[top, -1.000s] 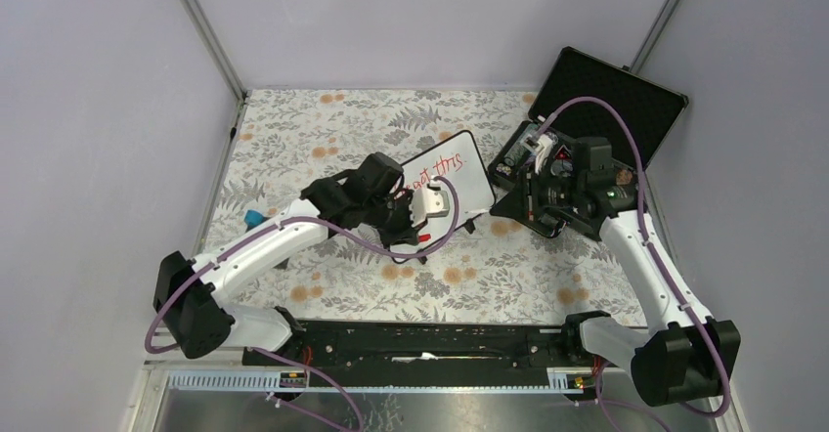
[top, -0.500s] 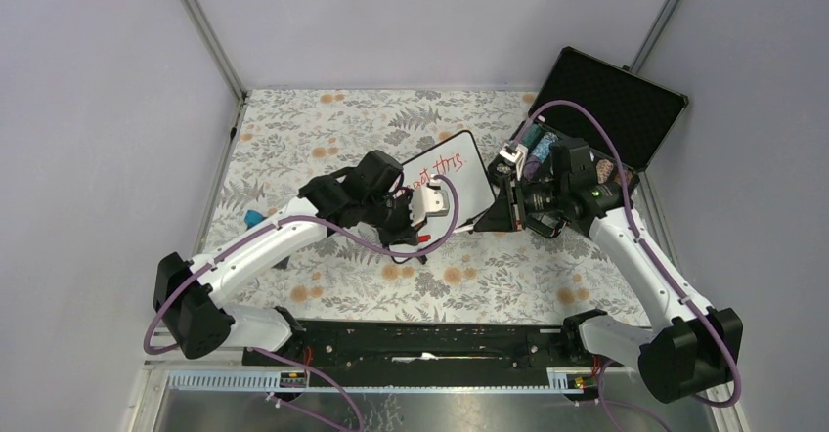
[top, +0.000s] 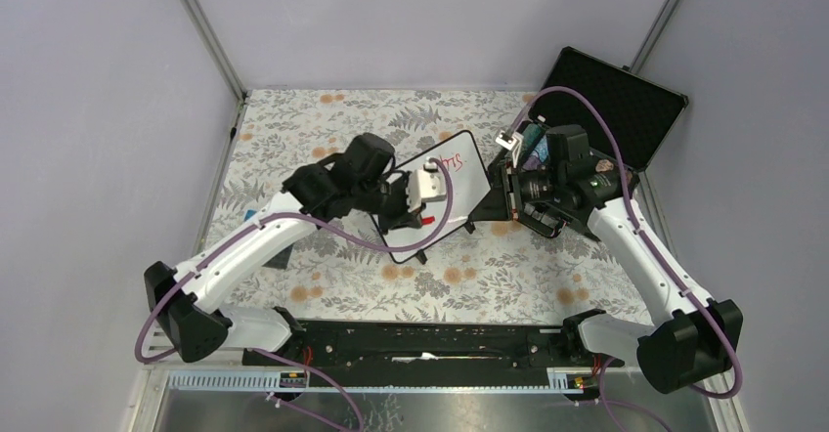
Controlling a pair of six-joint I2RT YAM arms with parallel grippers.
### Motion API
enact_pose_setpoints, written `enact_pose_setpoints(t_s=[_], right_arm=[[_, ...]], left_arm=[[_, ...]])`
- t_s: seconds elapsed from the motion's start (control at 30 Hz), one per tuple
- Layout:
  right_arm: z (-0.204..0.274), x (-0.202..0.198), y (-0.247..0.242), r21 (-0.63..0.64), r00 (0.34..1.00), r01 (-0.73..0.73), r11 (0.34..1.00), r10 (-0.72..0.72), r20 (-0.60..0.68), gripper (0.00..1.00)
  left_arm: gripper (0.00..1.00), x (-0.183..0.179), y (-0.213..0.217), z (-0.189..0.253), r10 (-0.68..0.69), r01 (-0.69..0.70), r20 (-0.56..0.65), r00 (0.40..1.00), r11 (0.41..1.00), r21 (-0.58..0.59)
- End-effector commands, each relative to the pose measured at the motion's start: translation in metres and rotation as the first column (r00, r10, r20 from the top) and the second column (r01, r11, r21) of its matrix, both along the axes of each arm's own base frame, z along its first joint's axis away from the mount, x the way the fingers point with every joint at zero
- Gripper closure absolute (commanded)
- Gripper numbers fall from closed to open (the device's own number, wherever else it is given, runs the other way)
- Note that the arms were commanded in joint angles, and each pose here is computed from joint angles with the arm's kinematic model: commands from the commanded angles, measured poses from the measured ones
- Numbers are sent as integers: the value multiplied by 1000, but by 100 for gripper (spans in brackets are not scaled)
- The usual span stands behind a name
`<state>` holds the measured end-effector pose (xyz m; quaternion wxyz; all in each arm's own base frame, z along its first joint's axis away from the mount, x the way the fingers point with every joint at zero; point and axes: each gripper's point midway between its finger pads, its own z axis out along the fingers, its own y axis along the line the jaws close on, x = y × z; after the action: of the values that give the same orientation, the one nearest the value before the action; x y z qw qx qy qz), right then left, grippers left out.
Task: Write a sentence on the whiteboard
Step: Insert the whiteboard marker without the cap into the pen cap.
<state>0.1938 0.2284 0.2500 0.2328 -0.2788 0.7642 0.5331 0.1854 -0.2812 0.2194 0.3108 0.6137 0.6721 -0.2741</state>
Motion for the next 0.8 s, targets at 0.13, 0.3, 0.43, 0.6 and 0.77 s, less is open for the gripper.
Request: enact_pose_setpoints(t_s=[0.13,0.3,0.43,0.6,0.77], right_arm=[[39,4,5,54,996,-2,999,-3,91,100],[33,2,7,50,998,2,999,-5,55,100],[34,3,11,54,999,3,999,-6,54,100],[38,3,15,65,999,-9,998,5,53,100],[43,0,18,81,998,-31,996,27,50,100]], left_arm=[[100,17,11,55,49,-34,157,986,995,-95],[100,6,15,48,26,-12,138,990,995,-99],[100,-2,11,49,-16,29,116,993,993,-111],[100,-7,7,49,-53,65,99,994,990,-125],[100,-10,6,45,-68,78,82,994,989,-125]])
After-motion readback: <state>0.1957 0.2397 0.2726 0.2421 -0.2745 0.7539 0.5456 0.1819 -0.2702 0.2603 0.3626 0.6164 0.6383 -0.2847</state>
